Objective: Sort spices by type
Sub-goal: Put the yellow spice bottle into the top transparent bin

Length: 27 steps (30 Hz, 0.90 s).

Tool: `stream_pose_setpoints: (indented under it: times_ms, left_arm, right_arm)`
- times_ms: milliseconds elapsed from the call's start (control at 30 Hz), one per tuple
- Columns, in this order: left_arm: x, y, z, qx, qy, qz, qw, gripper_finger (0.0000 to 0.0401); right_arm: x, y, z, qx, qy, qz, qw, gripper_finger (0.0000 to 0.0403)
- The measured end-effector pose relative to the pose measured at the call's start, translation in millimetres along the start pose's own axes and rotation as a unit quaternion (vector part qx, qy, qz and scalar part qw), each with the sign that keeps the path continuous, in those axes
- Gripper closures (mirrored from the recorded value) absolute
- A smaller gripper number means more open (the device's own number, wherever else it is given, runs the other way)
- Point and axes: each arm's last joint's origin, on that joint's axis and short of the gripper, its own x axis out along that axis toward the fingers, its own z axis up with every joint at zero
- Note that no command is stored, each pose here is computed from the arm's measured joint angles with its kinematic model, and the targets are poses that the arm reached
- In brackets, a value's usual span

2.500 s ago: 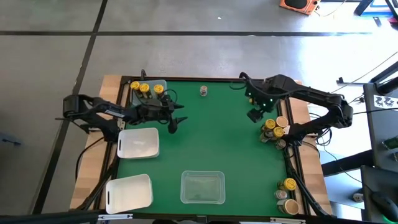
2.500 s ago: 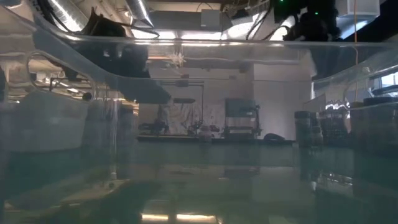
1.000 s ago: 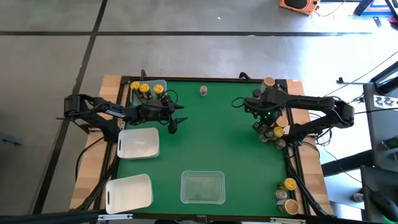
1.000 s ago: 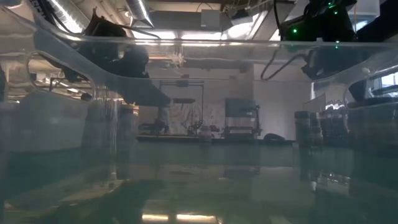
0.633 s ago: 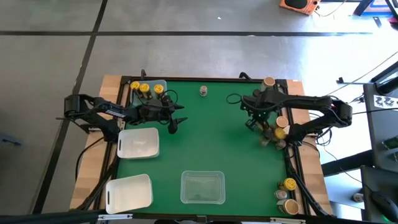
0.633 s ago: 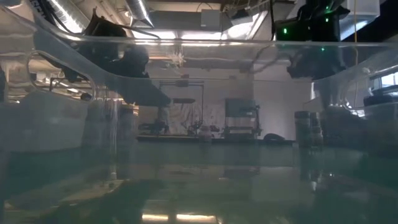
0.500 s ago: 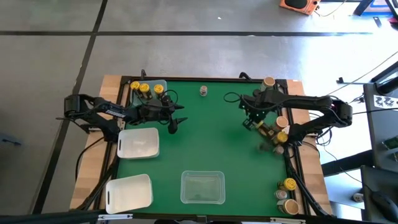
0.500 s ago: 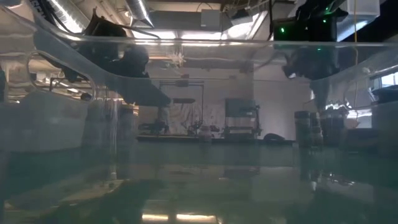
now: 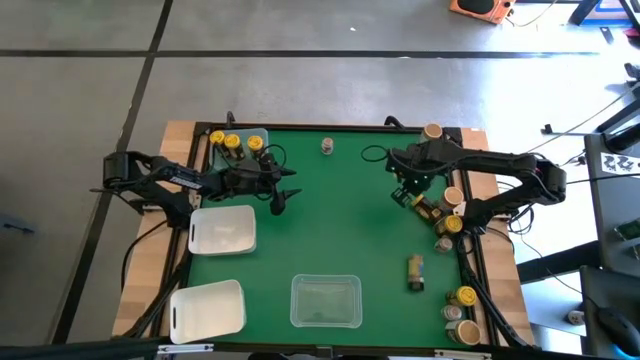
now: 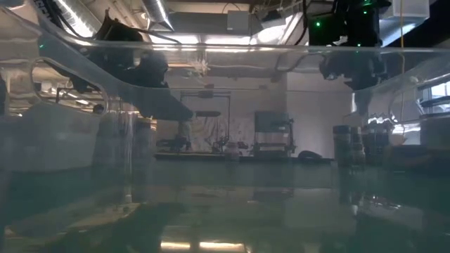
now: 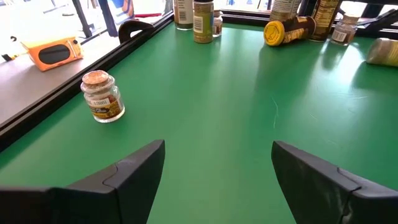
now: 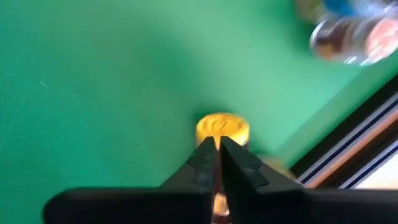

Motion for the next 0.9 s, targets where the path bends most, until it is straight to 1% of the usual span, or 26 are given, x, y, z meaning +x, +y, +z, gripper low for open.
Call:
stream_pose_setpoints:
  times_ms: [67,167,367,433,500,567,667,767,900]
  left_arm:
    - [0,0,0,0.0,0.0,0.0,1.0,0.0107]
    - [0,0,0,0.0,0.0,0.0,1.0,0.0107]
    - [0,0,0,0.0,0.0,0.0,1.0,0.0107]
    - [0,0,0,0.0,0.0,0.0,1.0,0.0107]
    - [0,0,0,0.0,0.0,0.0,1.0,0.0107]
    - [0,0,0,0.0,0.0,0.0,1.0,0.0107]
    - [0,0,0,0.0,0.0,0.0,1.0,0.0107]
    - [0,0,0,0.0,0.0,0.0,1.0,0.0107]
    - [0,0,0,0.0,0.0,0.0,1.0,0.0107]
  right_arm:
    - [3,0,-2,0.014,0.017,0.01,1.0,0.035]
    - [11,-1,-6,0.024,0.032,0.01,0.999,0.0294]
    - [35,-4,-14,0.046,0.054,-0.02,0.997,0.0168]
    - [42,-3,-14,0.048,0.059,-0.024,0.997,0.0135]
    - [49,-2,-13,0.047,0.071,-0.031,0.996,0.0111]
    - [55,-1,-12,0.044,0.085,-0.04,0.995,0.0095]
    - [66,1,-11,0.039,0.109,-0.053,0.992,0.0087]
    - [75,2,-10,0.037,0.127,-0.064,0.989,0.0092]
    - [84,5,-7,0.026,0.131,-0.064,0.989,0.0108]
